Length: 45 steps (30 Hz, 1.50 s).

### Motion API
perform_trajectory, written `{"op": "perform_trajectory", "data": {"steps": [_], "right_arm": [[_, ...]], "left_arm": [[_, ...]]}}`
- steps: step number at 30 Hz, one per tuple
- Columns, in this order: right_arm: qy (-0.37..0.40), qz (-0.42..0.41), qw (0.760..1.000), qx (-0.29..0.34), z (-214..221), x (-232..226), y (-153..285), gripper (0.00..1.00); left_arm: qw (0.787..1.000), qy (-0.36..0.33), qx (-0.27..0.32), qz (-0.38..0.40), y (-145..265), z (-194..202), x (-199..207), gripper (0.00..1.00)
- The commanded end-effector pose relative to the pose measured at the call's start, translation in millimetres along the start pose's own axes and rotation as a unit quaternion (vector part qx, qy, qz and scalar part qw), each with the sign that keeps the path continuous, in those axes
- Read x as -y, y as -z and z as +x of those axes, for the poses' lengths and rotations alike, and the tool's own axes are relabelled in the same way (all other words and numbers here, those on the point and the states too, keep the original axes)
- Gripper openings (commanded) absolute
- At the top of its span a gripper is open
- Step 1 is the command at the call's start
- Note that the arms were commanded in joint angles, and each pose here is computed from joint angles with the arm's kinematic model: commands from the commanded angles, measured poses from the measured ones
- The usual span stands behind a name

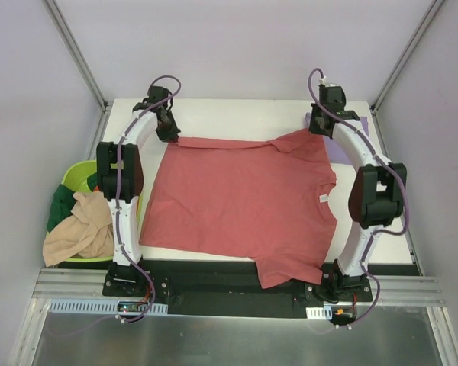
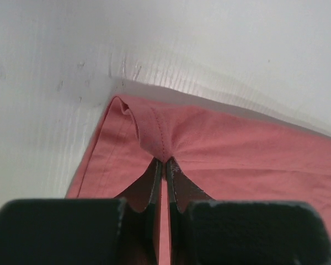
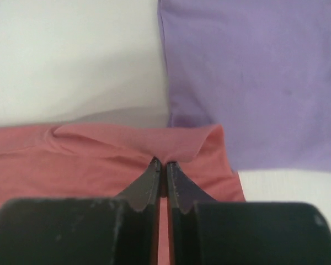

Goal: Fold and stack the t-shirts
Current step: Fold the flattened tshirt in 1/3 of the way

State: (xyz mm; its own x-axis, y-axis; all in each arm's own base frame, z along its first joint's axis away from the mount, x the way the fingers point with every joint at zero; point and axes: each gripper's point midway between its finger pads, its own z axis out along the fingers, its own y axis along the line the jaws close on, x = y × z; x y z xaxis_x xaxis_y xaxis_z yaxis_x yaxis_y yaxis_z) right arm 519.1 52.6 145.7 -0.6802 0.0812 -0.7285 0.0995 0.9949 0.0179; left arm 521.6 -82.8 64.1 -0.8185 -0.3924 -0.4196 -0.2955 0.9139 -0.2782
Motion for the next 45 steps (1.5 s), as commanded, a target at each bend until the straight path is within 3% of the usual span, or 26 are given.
{"op": "perform_trajectory", "data": {"steps": [1,6,16,24,33,45], "right_arm": [[-0.029,-0.015,0.999,0.004,0.2,5.1,73.3,0.06],[-0.058,-0.023,0.996,-0.062,43.5,7.3,104.7,0.07],[-0.131,-0.063,0.983,-0.111,95.9,-3.0,155.9,0.11],[-0.135,-0.048,0.978,-0.155,139.7,7.6,192.5,0.12],[-0.128,-0.051,0.967,-0.213,183.1,10.2,204.3,0.12],[-0.124,-0.036,0.948,-0.292,244.8,16.7,203.7,0.17]], "left_arm": [[0.998,-0.008,0.047,0.032,60.6,-24.1,8.8,0.0],[0.998,-0.002,0.048,0.042,76.4,-23.3,-0.4,0.0],[0.996,-0.052,0.026,0.062,88.5,-0.7,-2.9,0.0],[0.998,-0.055,0.008,0.033,84.5,15.7,-19.9,0.0],[0.998,-0.058,-0.015,-0.008,97.8,37.1,-41.0,0.0],[0.995,-0.068,-0.054,-0.052,86.8,56.5,-62.9,0.0]]}}
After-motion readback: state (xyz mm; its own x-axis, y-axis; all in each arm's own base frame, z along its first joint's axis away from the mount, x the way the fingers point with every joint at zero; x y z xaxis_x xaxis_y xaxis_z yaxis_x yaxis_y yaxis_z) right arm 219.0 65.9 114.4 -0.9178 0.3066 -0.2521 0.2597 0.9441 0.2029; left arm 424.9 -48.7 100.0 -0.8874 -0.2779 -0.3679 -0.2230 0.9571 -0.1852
